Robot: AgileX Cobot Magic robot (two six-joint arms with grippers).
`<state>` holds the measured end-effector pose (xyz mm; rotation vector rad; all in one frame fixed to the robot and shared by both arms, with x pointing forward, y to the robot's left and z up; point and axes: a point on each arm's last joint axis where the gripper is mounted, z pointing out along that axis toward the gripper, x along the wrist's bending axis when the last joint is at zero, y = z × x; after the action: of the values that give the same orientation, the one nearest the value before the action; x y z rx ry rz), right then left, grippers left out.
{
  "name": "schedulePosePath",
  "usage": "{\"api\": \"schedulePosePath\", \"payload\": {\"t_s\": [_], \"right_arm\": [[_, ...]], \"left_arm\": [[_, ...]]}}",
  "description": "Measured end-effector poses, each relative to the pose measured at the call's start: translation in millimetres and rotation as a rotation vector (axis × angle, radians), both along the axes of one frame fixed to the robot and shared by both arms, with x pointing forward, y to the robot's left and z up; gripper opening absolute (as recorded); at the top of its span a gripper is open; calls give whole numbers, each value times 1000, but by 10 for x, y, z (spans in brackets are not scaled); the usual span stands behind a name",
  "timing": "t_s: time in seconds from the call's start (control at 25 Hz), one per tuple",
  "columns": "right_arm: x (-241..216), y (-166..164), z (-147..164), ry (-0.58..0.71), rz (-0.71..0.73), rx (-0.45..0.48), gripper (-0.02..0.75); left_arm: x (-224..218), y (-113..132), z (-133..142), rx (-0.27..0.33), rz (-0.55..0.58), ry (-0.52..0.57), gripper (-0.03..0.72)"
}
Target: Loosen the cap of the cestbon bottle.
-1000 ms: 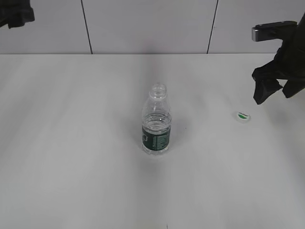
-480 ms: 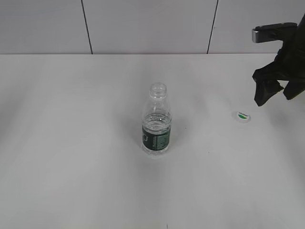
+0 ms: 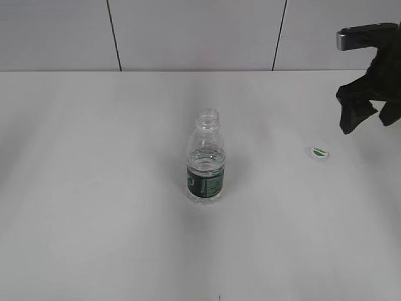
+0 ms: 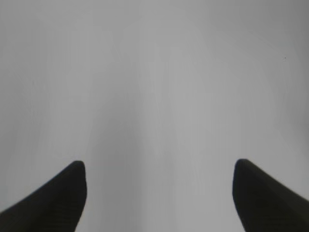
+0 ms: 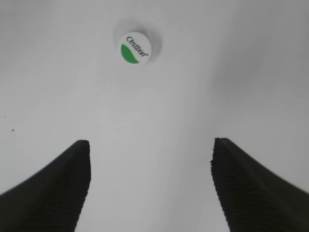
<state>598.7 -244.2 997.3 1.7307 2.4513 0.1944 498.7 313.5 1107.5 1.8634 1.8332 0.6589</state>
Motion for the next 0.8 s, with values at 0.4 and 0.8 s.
{"api": "schedulePosePath", "payload": {"t_s": [0.4,0.8], "right_arm": [[-11,-104,56,-12,-58,-36,591],[-12,-105,63,-15,-59,-37,591]], "left_arm": [[-114,-75,133,-23,-89,-51,561],[-718,-113,634,20,-125,-262,561]]}}
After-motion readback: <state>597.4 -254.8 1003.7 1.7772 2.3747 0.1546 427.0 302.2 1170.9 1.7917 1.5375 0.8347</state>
